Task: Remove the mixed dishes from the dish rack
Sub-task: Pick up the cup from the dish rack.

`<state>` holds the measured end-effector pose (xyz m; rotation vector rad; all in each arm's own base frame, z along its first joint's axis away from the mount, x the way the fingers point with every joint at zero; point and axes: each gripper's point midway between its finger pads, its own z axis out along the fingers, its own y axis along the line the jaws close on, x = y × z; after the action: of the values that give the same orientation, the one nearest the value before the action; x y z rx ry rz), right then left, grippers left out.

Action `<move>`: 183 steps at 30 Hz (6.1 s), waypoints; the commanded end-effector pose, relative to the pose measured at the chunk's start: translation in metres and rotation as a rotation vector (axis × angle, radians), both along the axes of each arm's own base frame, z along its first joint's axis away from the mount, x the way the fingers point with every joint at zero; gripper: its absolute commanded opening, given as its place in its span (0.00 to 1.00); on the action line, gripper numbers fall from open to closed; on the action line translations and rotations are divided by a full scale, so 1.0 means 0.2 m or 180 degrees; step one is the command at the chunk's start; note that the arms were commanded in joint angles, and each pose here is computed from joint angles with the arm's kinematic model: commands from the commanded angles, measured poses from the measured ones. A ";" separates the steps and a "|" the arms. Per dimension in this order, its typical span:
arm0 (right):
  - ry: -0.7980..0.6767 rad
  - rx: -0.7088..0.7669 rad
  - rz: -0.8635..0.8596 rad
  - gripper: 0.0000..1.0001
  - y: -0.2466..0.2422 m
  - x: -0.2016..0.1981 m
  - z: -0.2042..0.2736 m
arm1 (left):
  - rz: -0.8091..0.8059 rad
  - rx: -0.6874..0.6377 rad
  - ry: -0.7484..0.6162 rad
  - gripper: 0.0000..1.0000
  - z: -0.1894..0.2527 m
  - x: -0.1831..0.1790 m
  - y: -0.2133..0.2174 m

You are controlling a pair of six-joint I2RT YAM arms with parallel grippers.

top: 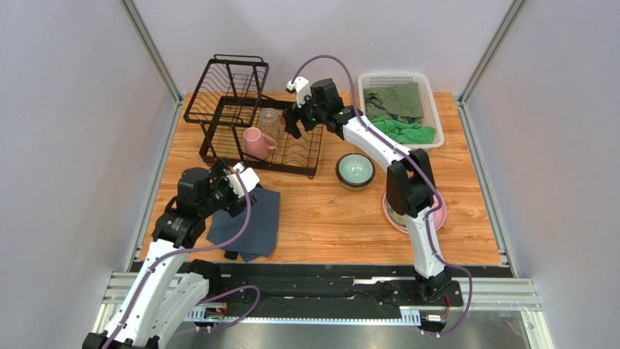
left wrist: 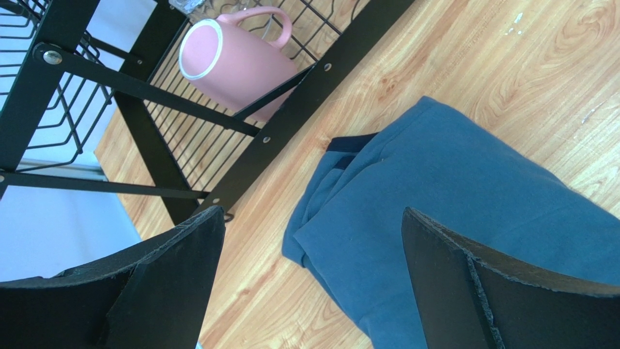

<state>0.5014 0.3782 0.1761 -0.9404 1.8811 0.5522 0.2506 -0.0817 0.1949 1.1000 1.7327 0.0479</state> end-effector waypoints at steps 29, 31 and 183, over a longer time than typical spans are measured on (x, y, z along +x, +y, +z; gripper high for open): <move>-0.0449 0.0045 0.1319 0.80 0.41 -0.15 -0.29 | -0.0397 0.0066 -0.0049 0.99 0.02 -0.03 -0.06; -0.0460 0.0030 0.1330 0.80 0.41 -0.14 -0.31 | -0.0389 0.0071 -0.0050 0.99 0.02 -0.03 -0.06; 0.0994 0.1117 -0.0007 0.00 -0.26 -0.37 0.66 | 0.0001 -0.0458 -0.0710 0.97 0.35 0.24 -0.10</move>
<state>0.4526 0.3205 0.2434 -0.6739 2.0913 0.8391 0.2870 -0.0958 0.2235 1.0165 1.6233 0.0397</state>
